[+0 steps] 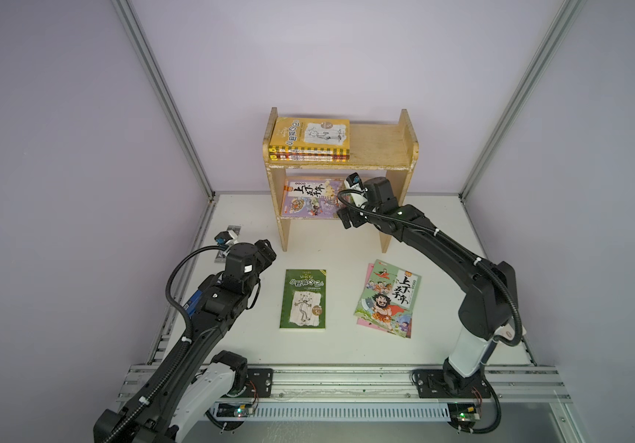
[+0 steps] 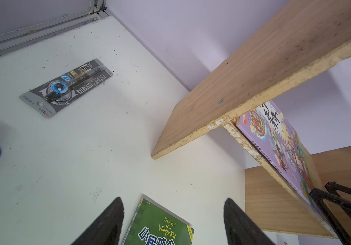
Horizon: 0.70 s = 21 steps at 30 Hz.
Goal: Stacking books/files
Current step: Move the book to the bookshelf.
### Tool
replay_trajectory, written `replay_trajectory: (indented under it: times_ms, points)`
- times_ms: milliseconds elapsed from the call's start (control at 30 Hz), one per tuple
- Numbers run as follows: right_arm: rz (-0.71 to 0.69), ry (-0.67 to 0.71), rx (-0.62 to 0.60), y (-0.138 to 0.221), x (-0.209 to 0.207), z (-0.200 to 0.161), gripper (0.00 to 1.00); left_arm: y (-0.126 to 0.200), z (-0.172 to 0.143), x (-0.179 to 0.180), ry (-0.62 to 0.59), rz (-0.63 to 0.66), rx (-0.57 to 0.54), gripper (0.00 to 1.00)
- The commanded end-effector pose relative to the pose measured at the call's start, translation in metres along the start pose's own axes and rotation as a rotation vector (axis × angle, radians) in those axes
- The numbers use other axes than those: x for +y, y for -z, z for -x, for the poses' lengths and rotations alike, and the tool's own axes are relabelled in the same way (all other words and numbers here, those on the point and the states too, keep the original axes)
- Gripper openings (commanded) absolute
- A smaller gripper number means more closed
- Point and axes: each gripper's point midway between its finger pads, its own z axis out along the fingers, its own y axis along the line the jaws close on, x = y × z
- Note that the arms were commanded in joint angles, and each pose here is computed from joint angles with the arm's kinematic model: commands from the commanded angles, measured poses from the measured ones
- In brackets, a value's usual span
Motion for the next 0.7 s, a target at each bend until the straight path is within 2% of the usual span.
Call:
replay_trajectory:
  times_ms: [0,133,433,667]
  points:
    - [0.04,0.116,-0.105,0.011,0.017,0.02,0.99,0.001,0.002,-0.003,-0.008,-0.01,-0.005,0.77]
    - [0.071,0.181,-0.122,0.012,0.033,0.027,0.99,0.0,0.001,-0.002,-0.007,-0.009,-0.002,0.77]
    - [0.113,0.285,-0.078,-0.009,0.058,0.027,0.99,0.001,0.0,-0.001,-0.008,-0.006,0.002,0.77]
    - [0.084,0.299,-0.047,-0.024,0.057,0.025,0.99,0.002,0.001,0.001,-0.009,-0.001,-0.001,0.77]
